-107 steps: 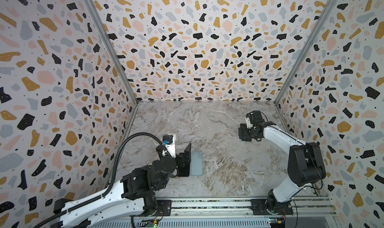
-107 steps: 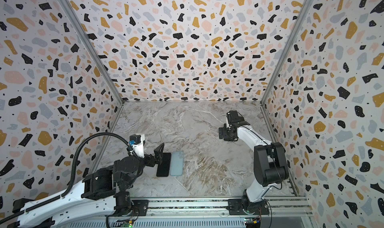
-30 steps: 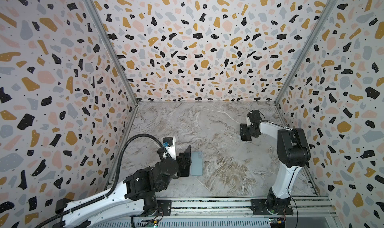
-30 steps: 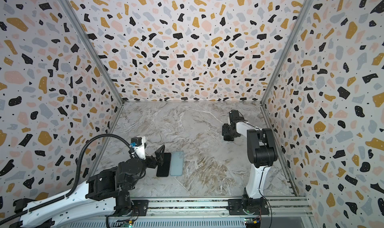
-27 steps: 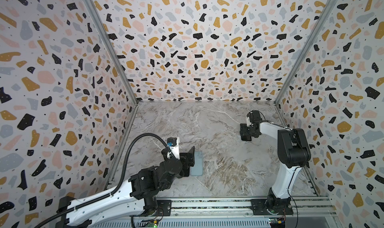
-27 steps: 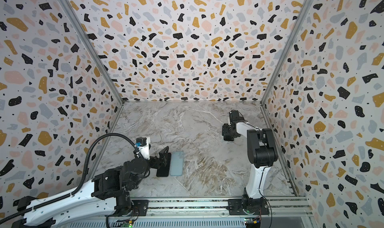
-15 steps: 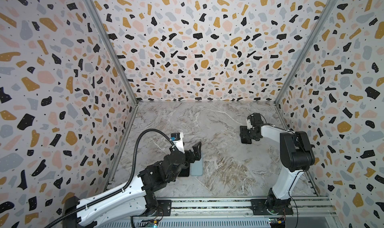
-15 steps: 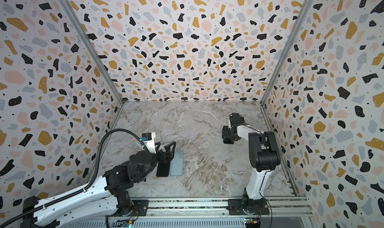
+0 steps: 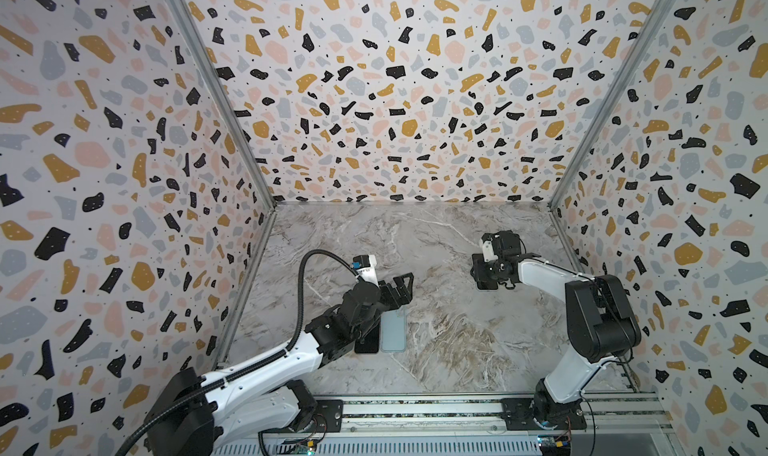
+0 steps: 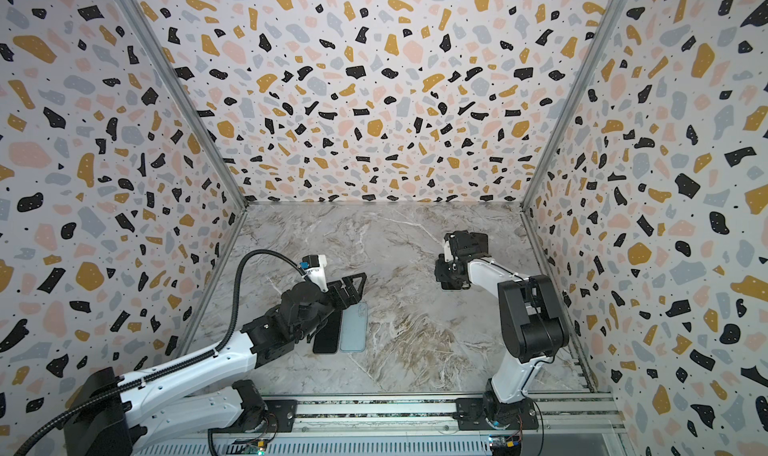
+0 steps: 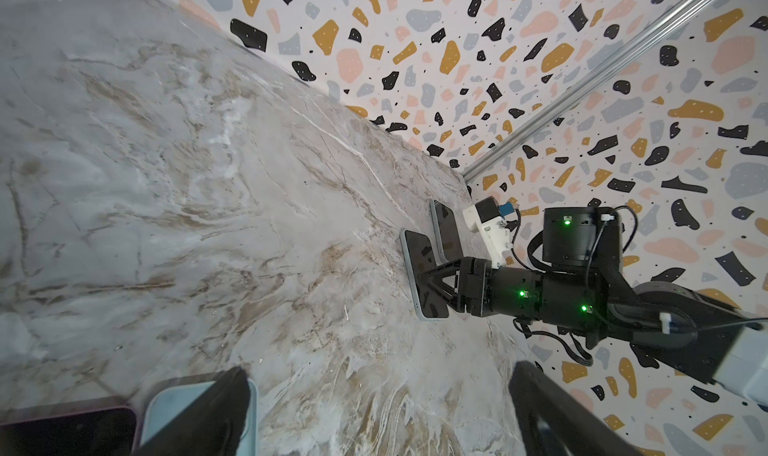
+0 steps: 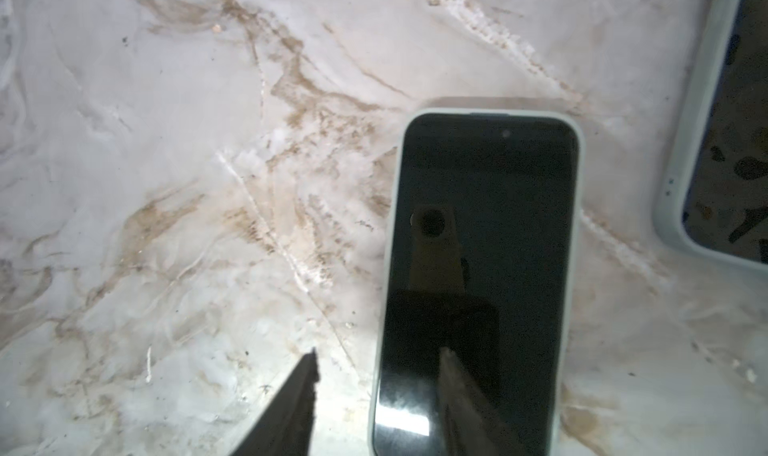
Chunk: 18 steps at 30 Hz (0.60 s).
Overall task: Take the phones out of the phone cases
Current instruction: 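Hold the cased phone with the right gripper while raising the left gripper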
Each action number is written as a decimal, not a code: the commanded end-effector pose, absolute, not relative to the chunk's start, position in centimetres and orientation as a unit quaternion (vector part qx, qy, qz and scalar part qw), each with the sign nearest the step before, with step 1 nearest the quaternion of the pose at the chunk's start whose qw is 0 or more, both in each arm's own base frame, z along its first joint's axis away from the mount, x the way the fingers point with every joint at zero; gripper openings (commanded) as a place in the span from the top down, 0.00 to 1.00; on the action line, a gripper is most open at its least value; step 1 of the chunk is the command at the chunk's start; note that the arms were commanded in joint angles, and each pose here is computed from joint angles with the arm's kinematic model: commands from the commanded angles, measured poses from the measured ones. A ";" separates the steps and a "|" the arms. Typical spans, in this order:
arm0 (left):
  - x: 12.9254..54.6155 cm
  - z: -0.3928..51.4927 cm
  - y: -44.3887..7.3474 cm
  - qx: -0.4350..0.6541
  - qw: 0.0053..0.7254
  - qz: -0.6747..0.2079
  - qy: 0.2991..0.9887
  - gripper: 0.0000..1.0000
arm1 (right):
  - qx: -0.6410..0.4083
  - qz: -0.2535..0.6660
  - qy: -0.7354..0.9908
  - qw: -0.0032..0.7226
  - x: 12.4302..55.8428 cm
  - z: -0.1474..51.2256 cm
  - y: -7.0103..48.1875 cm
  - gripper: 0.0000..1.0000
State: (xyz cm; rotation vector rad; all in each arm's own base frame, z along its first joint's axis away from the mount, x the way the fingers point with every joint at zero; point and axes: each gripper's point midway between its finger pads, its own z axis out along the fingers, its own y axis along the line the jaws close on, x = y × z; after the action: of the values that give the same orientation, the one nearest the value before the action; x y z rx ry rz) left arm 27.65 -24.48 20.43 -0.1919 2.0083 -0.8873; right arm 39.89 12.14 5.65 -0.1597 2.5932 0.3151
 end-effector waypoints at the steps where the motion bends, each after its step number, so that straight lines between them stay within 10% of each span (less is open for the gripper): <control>1: 28.1 23.6 -26.1 -0.071 0.458 -0.413 0.784 0.00 | -0.051 0.103 0.956 0.270 39.9 7.4 11.5 0.34; 7: 28.4 24.4 -25.6 -0.057 0.479 -0.388 0.785 0.00 | -0.037 0.053 0.957 0.282 40.0 9.2 9.9 0.02; 18: 28.2 24.1 -24.6 -0.052 0.485 -0.362 0.794 0.00 | -0.047 0.041 0.966 0.250 39.9 7.0 9.9 0.01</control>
State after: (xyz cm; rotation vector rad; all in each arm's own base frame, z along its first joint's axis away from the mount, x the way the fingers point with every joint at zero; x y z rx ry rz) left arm 27.84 -24.90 22.21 -0.1332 1.9838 -0.8880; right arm 39.88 9.80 7.00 -0.1108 2.6128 0.1237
